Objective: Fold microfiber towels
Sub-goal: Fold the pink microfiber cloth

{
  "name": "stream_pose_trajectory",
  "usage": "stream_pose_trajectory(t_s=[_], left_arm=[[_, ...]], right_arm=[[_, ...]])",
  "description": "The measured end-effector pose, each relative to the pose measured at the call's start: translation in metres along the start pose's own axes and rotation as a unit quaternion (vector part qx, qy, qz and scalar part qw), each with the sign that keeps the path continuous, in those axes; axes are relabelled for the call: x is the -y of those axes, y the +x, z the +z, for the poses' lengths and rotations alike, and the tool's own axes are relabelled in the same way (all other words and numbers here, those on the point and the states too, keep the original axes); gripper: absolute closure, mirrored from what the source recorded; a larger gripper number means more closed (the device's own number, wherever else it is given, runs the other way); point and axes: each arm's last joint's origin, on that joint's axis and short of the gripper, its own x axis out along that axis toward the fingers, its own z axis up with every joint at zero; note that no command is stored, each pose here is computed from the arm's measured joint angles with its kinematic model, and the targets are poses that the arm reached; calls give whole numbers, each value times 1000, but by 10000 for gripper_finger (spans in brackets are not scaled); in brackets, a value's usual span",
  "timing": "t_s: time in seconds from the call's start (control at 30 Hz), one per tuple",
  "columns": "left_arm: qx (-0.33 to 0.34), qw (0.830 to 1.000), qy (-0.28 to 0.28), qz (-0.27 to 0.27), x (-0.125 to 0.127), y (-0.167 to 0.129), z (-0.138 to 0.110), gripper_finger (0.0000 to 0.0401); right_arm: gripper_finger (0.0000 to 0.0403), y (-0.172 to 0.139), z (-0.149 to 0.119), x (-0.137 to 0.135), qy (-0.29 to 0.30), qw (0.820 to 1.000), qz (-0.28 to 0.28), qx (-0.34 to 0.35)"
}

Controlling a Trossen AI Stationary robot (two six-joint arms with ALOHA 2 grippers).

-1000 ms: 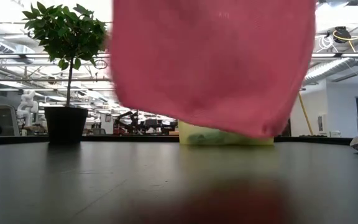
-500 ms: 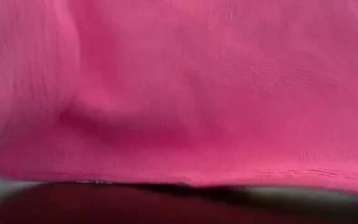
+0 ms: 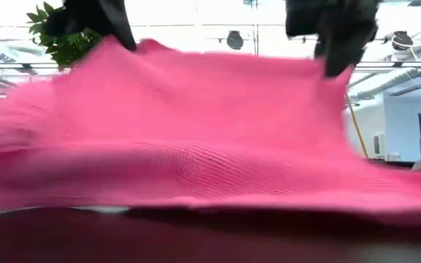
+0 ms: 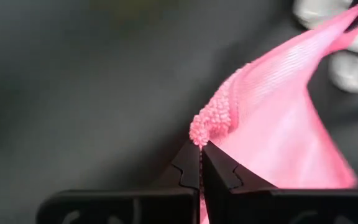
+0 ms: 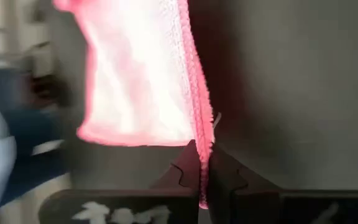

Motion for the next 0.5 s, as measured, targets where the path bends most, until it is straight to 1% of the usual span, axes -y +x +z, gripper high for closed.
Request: stream_pose_trajectory(t_s=[0.07,0.13,0.23,0.3,0.37,0.43,0.5], left_arm=[[10,999,17,33,-7,7,10,399],[15,998,33,54,-13,12,21,400],[16,997,39,72,-21,20,36,398],[2,997,36,70,-24,23,43,398],[-42,998,27,45,-24,26,47,399],[-110,994,16,-12,-20,28,47,398],[-177,980,14,-90,-10,26,45,397]], right_arm=[[403,-3,5,14,-1,999,-48,13],[403,-7,9,26,0,996,-81,25],[403,-12,16,39,7,996,-82,29],[403,-15,18,44,17,998,-61,23],[403,-15,17,45,30,999,-25,4],[403,-16,15,42,45,998,28,-22],[403,-16,12,33,62,990,106,-62]])
